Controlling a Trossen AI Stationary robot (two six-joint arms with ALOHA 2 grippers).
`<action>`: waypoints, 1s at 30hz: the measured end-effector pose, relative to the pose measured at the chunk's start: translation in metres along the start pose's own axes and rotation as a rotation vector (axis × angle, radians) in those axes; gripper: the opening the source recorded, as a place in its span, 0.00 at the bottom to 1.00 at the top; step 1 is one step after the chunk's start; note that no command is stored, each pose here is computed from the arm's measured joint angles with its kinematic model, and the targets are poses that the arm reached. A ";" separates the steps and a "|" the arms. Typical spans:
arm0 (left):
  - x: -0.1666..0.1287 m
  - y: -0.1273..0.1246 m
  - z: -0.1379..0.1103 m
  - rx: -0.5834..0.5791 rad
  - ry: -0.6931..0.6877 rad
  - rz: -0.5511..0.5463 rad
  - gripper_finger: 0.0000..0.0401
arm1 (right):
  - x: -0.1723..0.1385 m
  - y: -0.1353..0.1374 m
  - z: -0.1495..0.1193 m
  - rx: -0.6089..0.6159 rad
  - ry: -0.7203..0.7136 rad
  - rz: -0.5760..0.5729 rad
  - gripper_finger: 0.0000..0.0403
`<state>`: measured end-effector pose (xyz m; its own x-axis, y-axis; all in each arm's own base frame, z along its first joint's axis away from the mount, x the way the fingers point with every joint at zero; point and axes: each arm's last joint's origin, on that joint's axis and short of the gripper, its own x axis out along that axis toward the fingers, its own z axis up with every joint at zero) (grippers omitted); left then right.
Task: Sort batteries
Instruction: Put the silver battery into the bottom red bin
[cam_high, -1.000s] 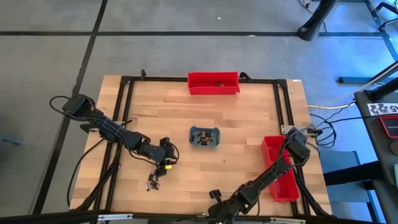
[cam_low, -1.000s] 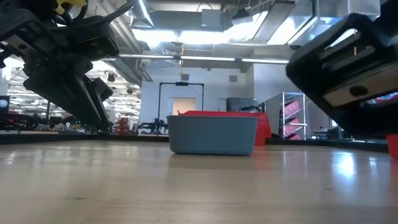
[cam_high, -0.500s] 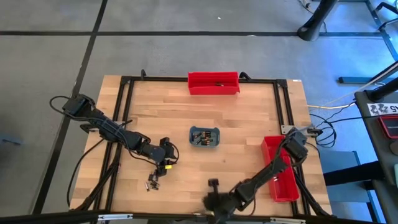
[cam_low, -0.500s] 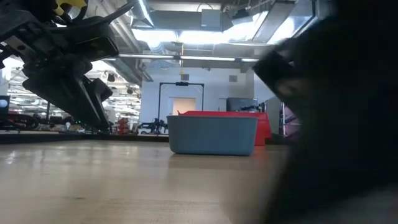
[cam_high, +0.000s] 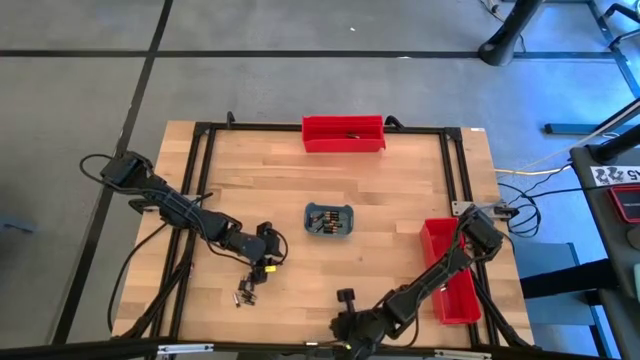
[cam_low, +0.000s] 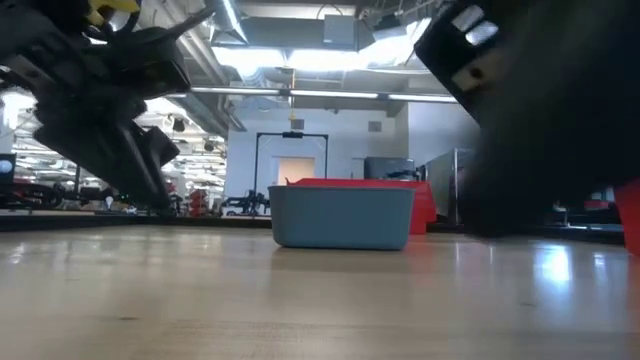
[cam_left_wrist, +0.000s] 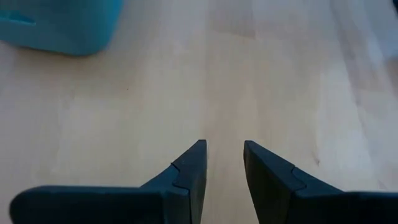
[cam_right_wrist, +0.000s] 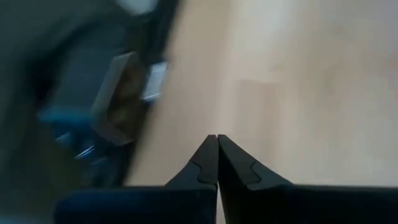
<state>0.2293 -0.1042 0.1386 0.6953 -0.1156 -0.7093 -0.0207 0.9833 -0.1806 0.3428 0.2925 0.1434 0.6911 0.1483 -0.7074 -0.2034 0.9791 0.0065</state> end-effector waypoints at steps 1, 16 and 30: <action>-0.001 -0.004 -0.001 0.011 0.010 -0.044 0.24 | 0.001 0.000 0.000 0.003 0.018 0.040 0.00; 0.036 -0.098 -0.016 0.299 0.025 -0.444 0.02 | -0.004 0.002 0.012 -0.008 0.010 0.112 0.00; 0.090 -0.156 -0.011 0.532 -0.101 -0.532 0.00 | -0.038 0.007 0.074 -0.031 -0.179 -0.205 0.00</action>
<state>0.2868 -0.2695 0.0956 0.5778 -0.6046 -0.5483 0.6670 0.7369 -0.1098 0.3667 0.3039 0.2226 0.8311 -0.0278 -0.5554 -0.0656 0.9869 -0.1476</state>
